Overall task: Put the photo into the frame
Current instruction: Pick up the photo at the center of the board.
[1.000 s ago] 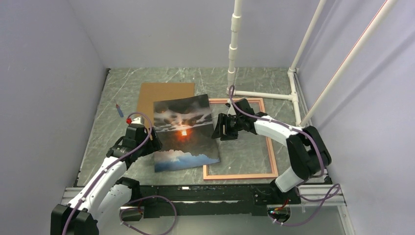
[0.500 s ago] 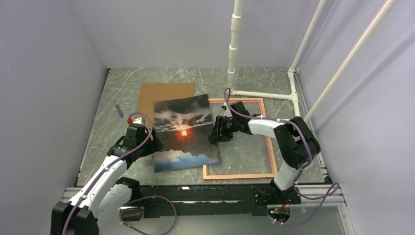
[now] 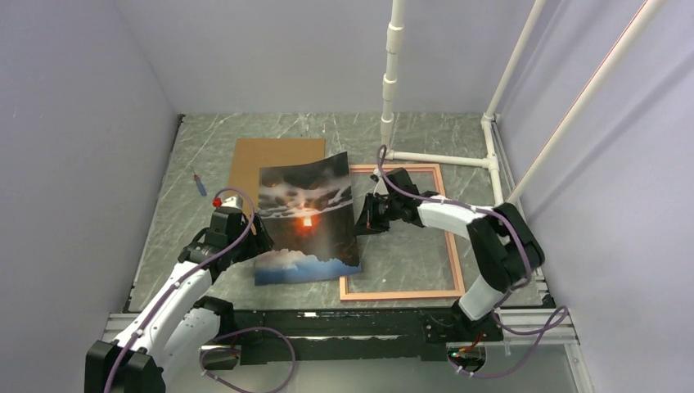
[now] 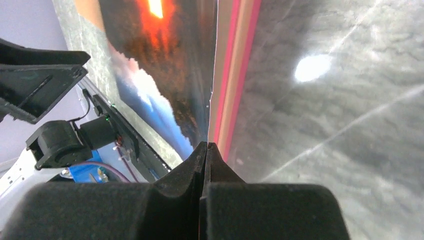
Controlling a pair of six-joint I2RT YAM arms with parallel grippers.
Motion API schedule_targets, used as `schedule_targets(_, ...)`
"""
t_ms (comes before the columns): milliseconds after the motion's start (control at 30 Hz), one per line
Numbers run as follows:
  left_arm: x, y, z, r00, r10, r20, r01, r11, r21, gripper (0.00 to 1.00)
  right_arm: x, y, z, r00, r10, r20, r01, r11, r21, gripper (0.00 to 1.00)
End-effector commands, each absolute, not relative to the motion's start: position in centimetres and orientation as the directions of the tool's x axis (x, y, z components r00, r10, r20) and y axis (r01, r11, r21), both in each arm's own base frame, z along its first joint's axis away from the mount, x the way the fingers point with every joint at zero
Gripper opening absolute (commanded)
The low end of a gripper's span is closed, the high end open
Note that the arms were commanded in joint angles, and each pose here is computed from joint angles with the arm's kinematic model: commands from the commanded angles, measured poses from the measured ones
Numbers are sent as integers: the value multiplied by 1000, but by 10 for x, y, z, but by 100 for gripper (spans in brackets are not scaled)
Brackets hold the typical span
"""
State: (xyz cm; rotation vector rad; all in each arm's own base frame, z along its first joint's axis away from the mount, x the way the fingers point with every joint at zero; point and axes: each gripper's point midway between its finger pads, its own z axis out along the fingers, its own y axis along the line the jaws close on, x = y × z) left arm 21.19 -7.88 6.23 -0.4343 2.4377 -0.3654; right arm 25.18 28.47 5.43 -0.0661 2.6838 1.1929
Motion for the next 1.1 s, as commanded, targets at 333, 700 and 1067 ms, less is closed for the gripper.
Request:
schedule_targets(333,223,-99,91,-716,-425,-554,-150,868,-473,77,234,153,255,-715,172,-678,-146,911,385,0)
schedule_targets(700,227,-117,90,-738,-401,-543,-118,869,-481,76,202,79,354,-571,173,-802,-24,973,227,0)
schedule_targets(1067,227,-123,85,-751,-384,-538,-112,876,-469,77,218,102,337,-675,70,-734,-94,979,179,0)
